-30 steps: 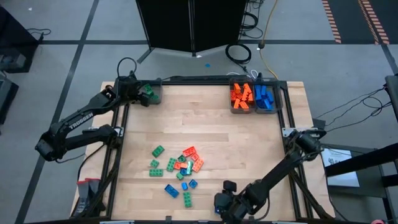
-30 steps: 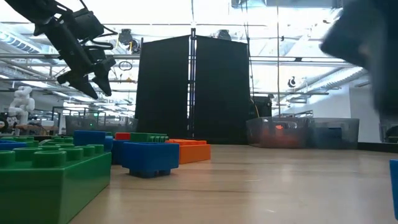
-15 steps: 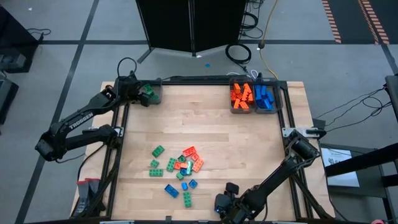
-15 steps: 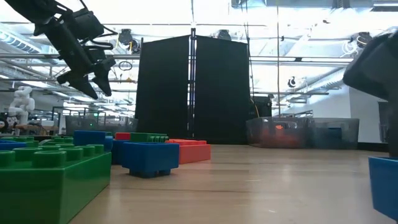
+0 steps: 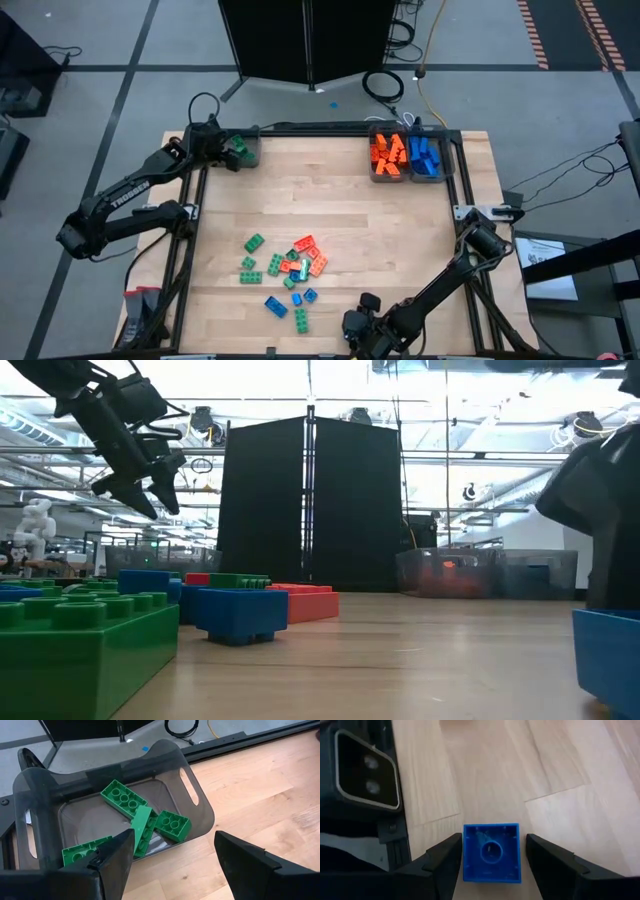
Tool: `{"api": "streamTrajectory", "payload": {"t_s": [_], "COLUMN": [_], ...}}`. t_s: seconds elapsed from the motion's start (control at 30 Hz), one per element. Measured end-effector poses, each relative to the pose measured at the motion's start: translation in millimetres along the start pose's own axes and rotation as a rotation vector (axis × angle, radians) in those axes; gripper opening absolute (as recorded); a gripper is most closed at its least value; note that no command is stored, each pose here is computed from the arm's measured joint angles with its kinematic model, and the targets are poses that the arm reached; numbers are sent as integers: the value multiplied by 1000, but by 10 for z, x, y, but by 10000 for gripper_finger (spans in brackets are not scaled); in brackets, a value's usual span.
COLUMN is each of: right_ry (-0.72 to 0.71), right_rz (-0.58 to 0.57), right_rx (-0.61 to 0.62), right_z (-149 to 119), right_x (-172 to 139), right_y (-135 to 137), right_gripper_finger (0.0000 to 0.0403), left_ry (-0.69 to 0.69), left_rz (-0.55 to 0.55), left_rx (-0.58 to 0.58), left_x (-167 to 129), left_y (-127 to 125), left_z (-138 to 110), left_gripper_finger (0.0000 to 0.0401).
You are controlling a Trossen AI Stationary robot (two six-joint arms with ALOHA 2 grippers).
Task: Sort blocks
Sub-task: Put the blue game piece into the right black bin
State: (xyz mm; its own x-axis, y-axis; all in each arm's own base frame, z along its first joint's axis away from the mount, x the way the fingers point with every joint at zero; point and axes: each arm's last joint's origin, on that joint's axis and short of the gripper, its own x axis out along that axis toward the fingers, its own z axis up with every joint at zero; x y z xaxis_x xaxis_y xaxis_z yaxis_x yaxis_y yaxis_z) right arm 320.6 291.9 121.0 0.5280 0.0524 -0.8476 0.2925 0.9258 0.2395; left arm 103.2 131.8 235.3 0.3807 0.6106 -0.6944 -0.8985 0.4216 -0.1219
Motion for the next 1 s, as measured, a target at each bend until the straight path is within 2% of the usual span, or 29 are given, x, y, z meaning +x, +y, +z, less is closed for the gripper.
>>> {"api": "streamTrajectory", "payload": {"t_s": [0.07,0.2,0.23,0.57,0.87,1.0], "right_ry": [7,26,29,56,131,139], "right_rz": [-13,-39,-38,-54,-170,-212], "right_rx": [33,45,45,39,-88,-152], "right_z": [-4,-19,-20,33,168,325], "right_x": [2,3,4,-44,-277,-440], "right_y": [-12,-41,-42,-90,-296,-413], "right_gripper_finger": [194,126,121,121,121,121], "left_ry": [0,0,0,-1,-1,-1], "left_rz": [0,-1,0,-1,-1,-1], "left_rx": [0,0,0,-1,-1,-1], "left_x": [0,0,0,0,0,0], "left_y": [0,0,0,-1,-1,0], "left_z": [0,0,1,1,1,1], "left_gripper_finger": [277,277,277,277,277,277]}}
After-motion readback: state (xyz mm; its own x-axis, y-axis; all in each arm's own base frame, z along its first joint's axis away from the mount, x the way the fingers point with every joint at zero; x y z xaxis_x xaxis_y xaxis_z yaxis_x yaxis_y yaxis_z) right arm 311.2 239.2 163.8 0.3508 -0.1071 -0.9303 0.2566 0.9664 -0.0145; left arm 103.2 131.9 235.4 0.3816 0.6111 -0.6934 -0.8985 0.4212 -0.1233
